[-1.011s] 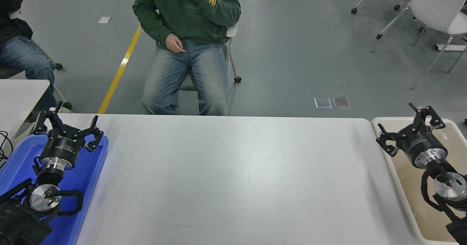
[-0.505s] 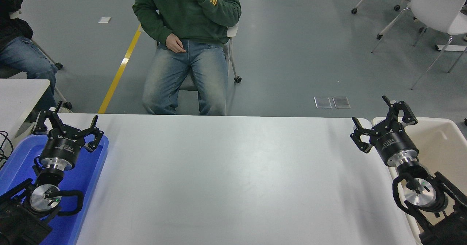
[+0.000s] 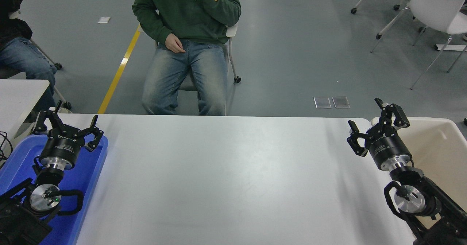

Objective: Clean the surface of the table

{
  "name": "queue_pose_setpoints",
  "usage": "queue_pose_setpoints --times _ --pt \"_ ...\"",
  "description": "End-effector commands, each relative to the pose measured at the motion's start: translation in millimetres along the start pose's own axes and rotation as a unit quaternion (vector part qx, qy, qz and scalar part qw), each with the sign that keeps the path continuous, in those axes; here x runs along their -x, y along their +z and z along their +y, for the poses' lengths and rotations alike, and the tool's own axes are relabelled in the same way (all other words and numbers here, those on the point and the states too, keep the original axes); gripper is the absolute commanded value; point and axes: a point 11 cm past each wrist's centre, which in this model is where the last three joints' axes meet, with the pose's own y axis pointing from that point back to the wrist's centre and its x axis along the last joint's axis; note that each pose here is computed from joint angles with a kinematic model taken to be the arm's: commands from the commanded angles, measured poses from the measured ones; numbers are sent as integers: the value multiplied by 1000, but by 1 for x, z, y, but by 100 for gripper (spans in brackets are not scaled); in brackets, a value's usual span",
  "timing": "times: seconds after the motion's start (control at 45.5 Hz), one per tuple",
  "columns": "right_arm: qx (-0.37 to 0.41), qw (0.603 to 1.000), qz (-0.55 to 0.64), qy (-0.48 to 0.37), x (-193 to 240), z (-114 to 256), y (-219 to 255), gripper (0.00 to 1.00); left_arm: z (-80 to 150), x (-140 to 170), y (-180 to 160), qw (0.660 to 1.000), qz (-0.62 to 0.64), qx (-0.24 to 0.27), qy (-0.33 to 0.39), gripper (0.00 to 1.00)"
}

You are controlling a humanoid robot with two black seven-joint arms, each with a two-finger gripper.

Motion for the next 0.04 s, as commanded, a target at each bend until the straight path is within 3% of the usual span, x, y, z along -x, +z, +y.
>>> queue_pose_setpoints --times 0.0,0.022 --pt "-14 1000 -3 17 -5 -1 0 100 0 0 0 1000 0 0 0 100" --pt "-13 1000 -4 19 -6 0 0 100 0 0 0 1000 0 0 0 100"
